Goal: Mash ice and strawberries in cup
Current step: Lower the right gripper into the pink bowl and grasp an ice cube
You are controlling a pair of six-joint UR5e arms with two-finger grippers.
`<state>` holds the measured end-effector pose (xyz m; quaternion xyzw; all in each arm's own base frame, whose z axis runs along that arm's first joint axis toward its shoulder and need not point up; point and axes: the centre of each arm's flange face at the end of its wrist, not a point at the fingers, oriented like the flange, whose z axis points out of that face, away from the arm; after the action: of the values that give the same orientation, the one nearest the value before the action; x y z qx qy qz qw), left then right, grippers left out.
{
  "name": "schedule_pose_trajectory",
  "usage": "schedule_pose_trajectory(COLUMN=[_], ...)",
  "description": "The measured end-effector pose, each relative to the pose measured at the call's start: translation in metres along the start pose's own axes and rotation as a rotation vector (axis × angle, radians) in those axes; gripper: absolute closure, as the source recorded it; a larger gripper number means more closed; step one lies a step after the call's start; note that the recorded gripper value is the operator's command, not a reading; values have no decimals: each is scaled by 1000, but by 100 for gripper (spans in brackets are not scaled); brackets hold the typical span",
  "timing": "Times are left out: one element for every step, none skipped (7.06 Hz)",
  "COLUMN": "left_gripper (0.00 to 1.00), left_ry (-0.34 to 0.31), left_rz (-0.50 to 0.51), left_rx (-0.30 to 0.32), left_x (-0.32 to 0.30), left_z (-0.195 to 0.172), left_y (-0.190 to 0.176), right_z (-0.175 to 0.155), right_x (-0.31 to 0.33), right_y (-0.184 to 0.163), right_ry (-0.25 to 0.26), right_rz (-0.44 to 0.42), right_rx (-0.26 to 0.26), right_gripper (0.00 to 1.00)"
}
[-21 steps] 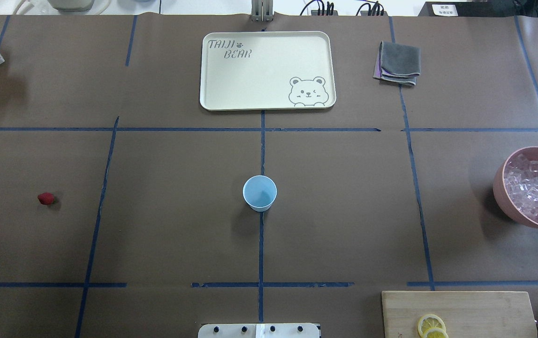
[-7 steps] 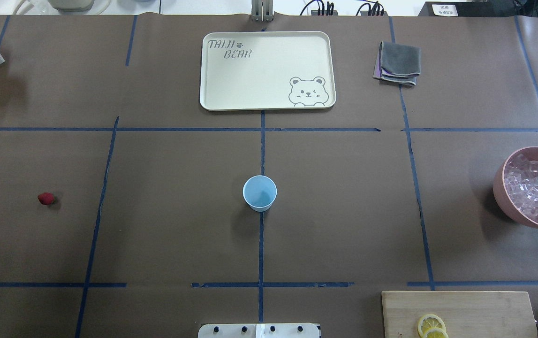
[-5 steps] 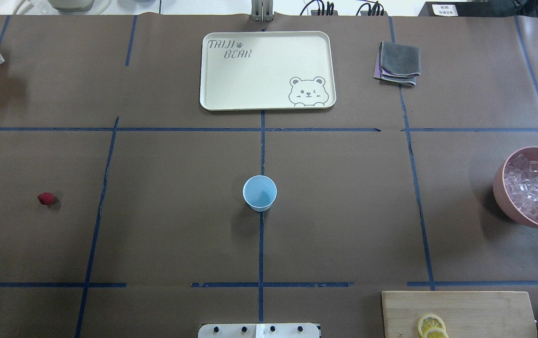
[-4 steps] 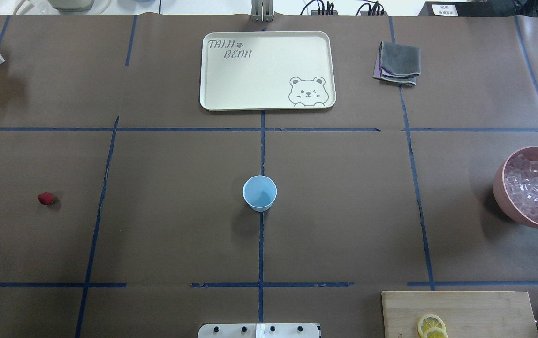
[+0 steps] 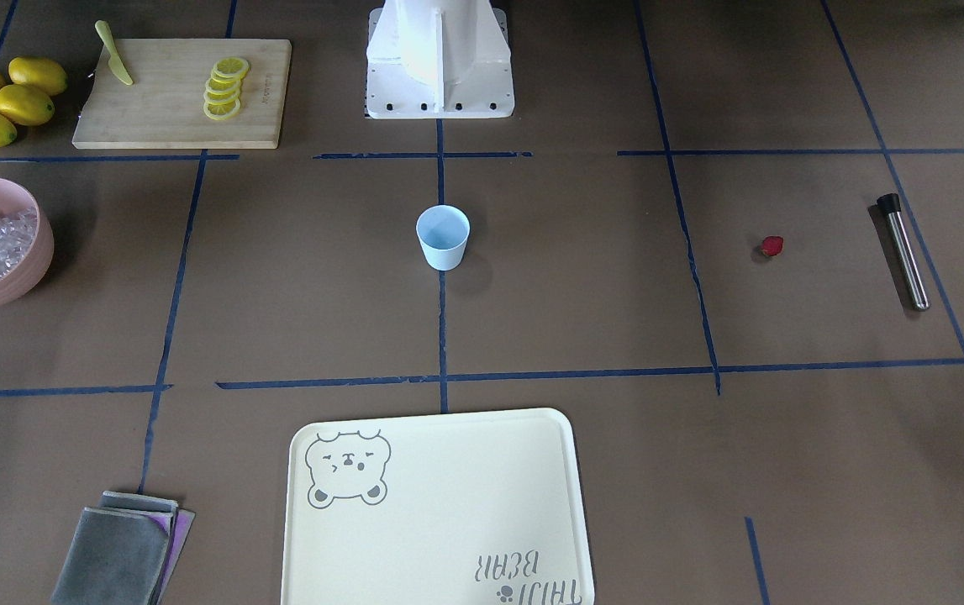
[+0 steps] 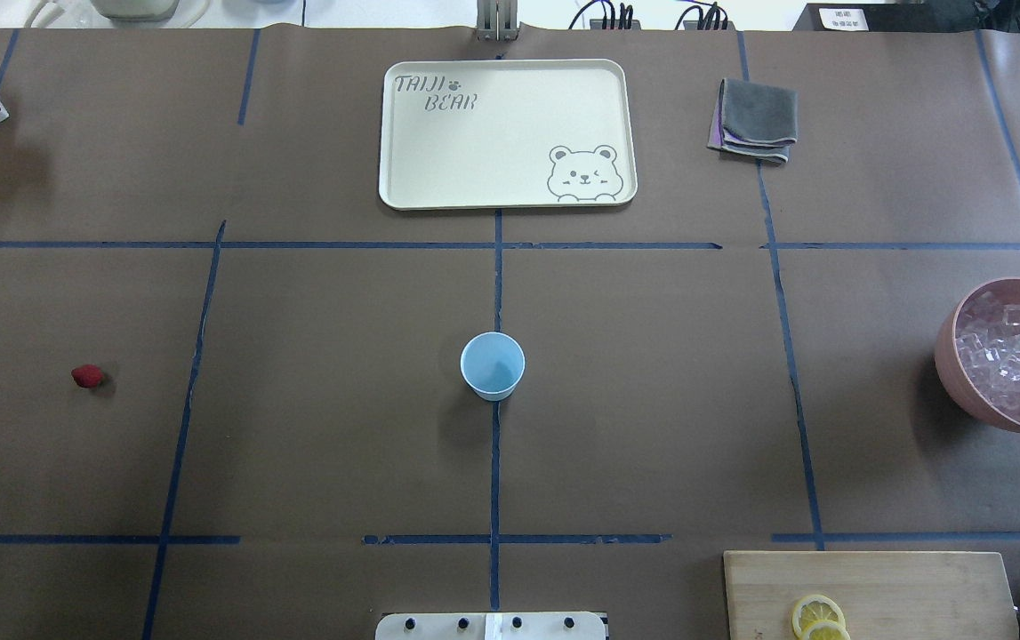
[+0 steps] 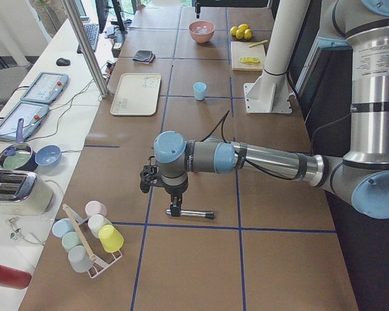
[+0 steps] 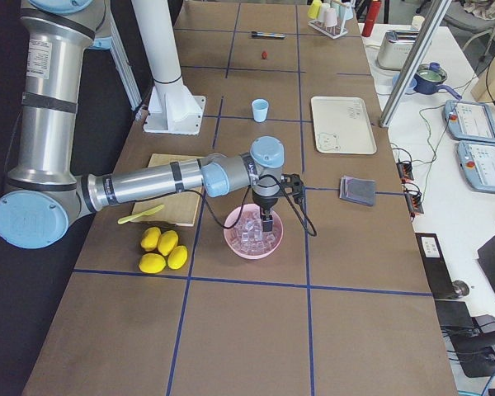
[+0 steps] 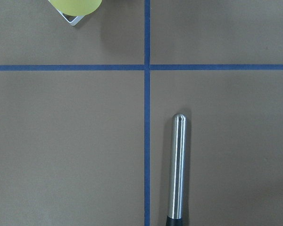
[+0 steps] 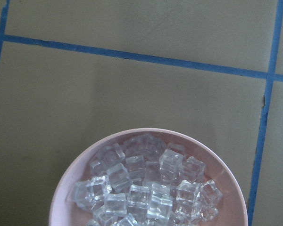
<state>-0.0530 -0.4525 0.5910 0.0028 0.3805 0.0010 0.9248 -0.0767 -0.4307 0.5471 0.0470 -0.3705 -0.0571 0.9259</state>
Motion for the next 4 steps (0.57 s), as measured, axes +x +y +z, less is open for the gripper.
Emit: schedule_pose_trajectory(left_gripper=[0,0,0,0], left_ry=[0,0,1,2], left_rz=[0,1,1,2], left_rx=[0,1,1,2], left_x=[0,0,0,1], left_z=[0,0,0,-1], left_y=[0,0,0,0], right_z=[11,22,30,36], right_x=[-5,-9,-7,-7], right_y=[3,5,6,7], right_ry=[14,21,27,28], right_rz=[11,40,80,126], right_rx=[0,-11,-23,-30], right_gripper=[2,2,4,4])
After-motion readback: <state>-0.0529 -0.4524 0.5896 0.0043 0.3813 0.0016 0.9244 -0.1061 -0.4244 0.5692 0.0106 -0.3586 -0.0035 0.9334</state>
